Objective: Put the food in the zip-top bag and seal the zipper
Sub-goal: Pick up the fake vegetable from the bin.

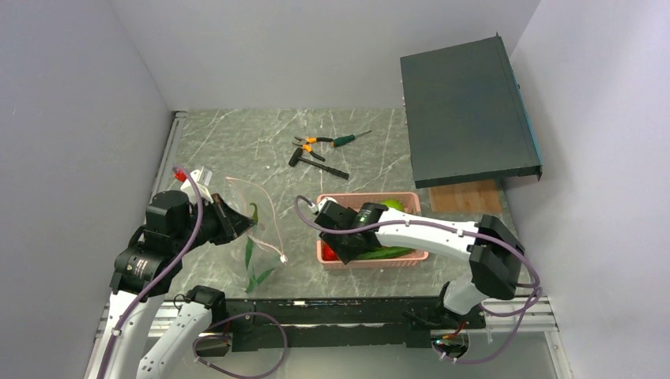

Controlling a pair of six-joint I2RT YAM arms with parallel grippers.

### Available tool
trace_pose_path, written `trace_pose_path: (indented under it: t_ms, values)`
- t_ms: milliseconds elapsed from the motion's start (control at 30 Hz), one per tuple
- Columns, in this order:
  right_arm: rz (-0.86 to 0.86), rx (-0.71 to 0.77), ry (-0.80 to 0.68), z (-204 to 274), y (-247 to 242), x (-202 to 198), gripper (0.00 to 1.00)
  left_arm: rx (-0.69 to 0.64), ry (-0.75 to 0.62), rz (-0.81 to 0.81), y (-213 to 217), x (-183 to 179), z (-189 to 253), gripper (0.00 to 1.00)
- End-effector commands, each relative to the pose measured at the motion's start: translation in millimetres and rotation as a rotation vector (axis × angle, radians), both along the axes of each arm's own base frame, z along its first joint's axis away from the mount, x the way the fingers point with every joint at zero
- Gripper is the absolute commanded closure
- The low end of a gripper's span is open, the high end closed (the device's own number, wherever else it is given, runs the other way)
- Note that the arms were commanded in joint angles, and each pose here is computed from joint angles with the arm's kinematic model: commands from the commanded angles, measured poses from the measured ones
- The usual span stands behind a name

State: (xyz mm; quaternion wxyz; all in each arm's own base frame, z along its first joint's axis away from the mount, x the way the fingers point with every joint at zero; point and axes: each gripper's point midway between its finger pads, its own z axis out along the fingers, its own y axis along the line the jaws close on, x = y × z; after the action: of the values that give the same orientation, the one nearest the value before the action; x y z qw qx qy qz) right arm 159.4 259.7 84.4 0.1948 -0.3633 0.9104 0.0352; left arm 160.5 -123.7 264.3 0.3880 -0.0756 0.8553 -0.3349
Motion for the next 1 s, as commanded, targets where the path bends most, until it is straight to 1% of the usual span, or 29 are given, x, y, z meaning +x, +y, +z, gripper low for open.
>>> trace_pose_path:
  t_ms: [0,200,300,400,533,600,667,767,800,867,967]
  values:
    - [0.011,0.010,-0.022,-12,14,10,0.50,0.002,-0.046,-0.004,1,-2,13,1.00]
    - [-0.025,0.040,-0.128,-9,34,40,0.49,-0.001,-0.045,-0.006,1,-2,14,1.00]
    - [-0.050,0.071,-0.161,-5,46,53,0.50,-0.001,-0.045,-0.006,1,-1,15,1.00]
    - [-0.054,0.091,-0.172,1,52,59,0.50,0.003,-0.042,-0.005,1,-2,15,1.00]
    - [-0.028,0.126,-0.135,18,55,53,0.52,0.013,-0.047,0.001,3,-3,17,1.00]
    - [-0.047,0.155,-0.110,29,47,47,0.53,0.015,-0.049,0.006,4,-3,17,1.00]
    - [-0.108,0.186,-0.098,38,34,45,0.54,0.014,-0.052,0.007,4,-3,17,1.00]
    - [-0.276,0.209,-0.081,44,7,45,0.53,0.011,-0.054,0.010,4,-1,15,1.00]
    - [-0.293,0.228,-0.063,44,3,42,0.53,0.011,-0.053,0.009,4,-1,13,1.00]
    - [-0.303,0.270,-0.039,45,1,36,0.52,0.008,-0.049,0.006,3,0,11,1.00]
    - [-0.264,0.333,-0.040,50,6,34,0.50,0.000,-0.050,-0.002,0,1,10,1.00]
